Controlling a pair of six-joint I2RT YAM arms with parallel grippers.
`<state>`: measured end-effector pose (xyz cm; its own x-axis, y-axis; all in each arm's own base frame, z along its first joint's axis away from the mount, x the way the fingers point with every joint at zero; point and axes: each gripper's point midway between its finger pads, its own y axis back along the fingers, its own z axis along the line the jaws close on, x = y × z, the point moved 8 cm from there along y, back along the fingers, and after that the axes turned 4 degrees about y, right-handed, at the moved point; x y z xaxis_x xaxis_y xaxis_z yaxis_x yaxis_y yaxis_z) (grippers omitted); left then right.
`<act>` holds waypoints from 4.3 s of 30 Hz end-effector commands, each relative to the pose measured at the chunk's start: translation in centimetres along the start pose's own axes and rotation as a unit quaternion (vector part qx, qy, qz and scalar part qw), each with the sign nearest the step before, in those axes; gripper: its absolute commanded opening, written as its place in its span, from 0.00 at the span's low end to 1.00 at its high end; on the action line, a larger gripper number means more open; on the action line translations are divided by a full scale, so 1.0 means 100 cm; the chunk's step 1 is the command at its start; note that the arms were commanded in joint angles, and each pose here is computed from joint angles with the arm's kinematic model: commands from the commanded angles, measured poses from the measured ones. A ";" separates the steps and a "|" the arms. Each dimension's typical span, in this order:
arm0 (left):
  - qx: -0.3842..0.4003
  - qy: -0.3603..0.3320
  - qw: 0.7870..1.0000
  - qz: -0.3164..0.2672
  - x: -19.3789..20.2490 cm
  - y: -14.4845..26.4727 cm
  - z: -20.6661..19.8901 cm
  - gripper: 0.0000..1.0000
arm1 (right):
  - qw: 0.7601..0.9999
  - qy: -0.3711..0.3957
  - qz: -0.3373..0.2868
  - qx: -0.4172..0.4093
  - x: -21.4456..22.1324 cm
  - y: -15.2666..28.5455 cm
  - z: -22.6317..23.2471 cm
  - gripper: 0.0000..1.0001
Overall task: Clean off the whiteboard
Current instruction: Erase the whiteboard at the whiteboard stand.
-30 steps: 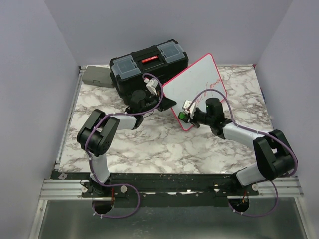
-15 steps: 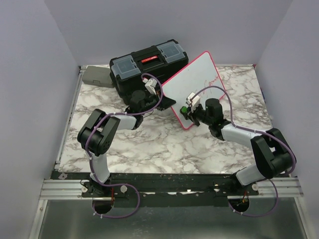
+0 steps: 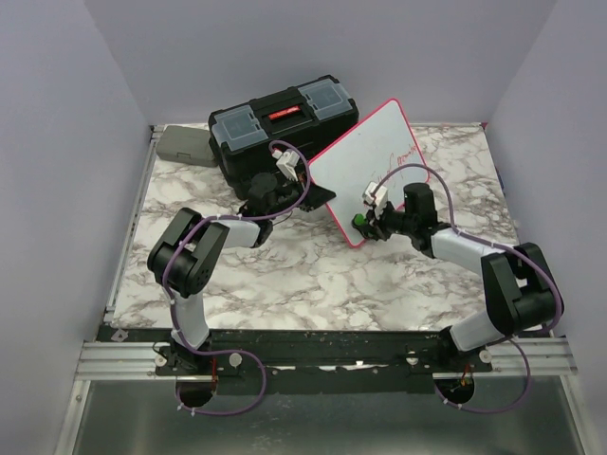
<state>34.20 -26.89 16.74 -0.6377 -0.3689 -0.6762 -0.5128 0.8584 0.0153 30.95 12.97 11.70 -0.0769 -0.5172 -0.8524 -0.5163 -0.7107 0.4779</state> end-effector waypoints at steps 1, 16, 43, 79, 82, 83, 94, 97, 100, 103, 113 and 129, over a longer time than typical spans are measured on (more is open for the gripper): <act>0.050 0.001 0.998 0.045 0.014 -0.002 -0.016 0.00 | 0.996 0.011 -0.032 -0.076 0.002 -0.003 0.024 0.01; 0.050 0.008 0.997 0.050 0.017 -0.005 -0.016 0.00 | 0.988 0.038 -0.068 0.129 -0.009 -0.008 -0.021 0.01; 0.058 0.013 0.997 0.045 0.012 -0.005 -0.023 0.00 | 0.973 0.059 -0.034 0.221 -0.013 -0.021 -0.025 0.01; 0.063 0.008 0.997 0.053 0.010 -0.006 -0.026 0.00 | 0.990 0.076 0.019 0.114 0.006 -0.026 -0.019 0.01; 0.062 0.007 0.997 0.052 0.009 -0.006 -0.026 0.00 | 0.990 0.096 0.022 0.100 0.009 -0.023 -0.017 0.01; 0.063 0.007 0.997 0.052 0.009 -0.006 -0.026 0.00 | 0.990 0.101 0.028 0.092 0.010 -0.022 -0.017 0.01; 0.064 0.009 0.997 0.051 0.010 -0.006 -0.025 0.00 | 0.987 0.128 0.083 -0.047 0.028 -0.015 -0.005 0.01; 0.064 0.009 0.997 0.051 0.010 -0.006 -0.026 0.00 | 0.984 0.141 0.061 -0.094 0.027 -0.014 0.006 0.01; 0.064 0.008 0.997 0.050 0.009 -0.006 -0.026 0.00 | 0.980 0.148 0.053 -0.119 0.029 -0.012 0.014 0.01; 0.064 0.009 0.997 0.050 0.009 -0.007 -0.026 0.00 | 0.978 0.157 0.055 -0.126 0.031 -0.011 0.015 0.01; 0.064 0.008 0.997 0.050 0.008 -0.006 -0.026 0.00 | 0.977 0.146 0.128 0.088 0.032 -0.011 -0.035 0.01; 0.064 0.009 0.997 0.050 0.008 -0.007 -0.026 0.00 | 0.973 0.154 0.094 0.147 0.021 -0.005 -0.042 0.01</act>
<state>35.20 -26.66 16.92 -0.6234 -0.3977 -0.6732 -0.5555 0.8312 0.0234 35.16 10.37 11.68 0.0472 -0.7684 -0.6383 -0.7662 -0.4378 0.4704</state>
